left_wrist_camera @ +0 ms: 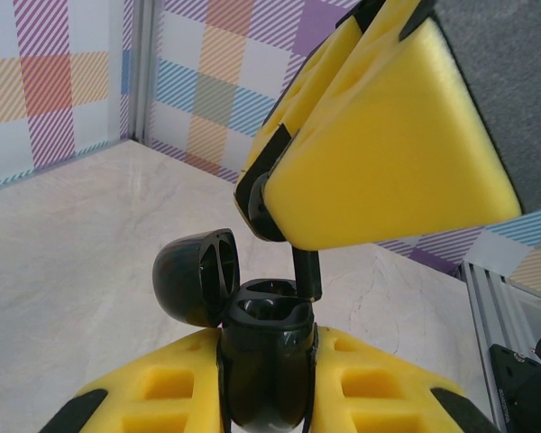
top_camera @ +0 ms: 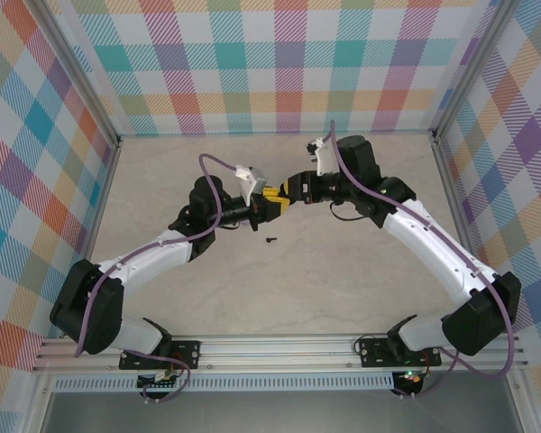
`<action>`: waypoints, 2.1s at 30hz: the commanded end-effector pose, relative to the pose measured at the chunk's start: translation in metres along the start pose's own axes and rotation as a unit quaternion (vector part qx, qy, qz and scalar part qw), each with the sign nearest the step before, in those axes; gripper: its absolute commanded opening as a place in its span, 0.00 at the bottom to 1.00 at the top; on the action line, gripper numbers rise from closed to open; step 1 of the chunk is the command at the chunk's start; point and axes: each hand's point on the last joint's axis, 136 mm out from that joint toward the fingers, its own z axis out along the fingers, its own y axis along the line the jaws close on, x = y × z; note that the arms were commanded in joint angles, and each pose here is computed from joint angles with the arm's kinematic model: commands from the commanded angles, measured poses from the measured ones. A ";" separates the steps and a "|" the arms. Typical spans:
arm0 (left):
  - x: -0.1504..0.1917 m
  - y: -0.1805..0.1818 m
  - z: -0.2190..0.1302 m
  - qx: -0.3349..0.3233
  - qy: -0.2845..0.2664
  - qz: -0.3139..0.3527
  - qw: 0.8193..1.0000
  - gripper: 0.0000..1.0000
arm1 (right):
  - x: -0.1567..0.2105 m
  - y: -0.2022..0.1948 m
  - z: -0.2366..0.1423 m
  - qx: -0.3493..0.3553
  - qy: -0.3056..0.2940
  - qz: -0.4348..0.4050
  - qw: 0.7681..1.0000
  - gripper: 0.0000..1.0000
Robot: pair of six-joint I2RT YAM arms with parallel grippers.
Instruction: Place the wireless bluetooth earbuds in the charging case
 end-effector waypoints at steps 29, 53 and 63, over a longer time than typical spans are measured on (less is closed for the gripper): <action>-0.035 -0.008 -0.004 -0.007 -0.041 0.006 0.999 0.06 | 0.001 -0.003 0.007 0.027 -0.006 -0.019 0.999 0.22; -0.038 -0.010 -0.003 0.002 -0.041 -0.002 0.999 0.06 | 0.008 0.004 0.012 0.015 0.011 -0.018 1.000 0.22; -0.043 -0.012 -0.003 0.006 -0.047 0.002 0.999 0.06 | 0.015 0.009 0.008 0.010 0.032 -0.023 0.999 0.36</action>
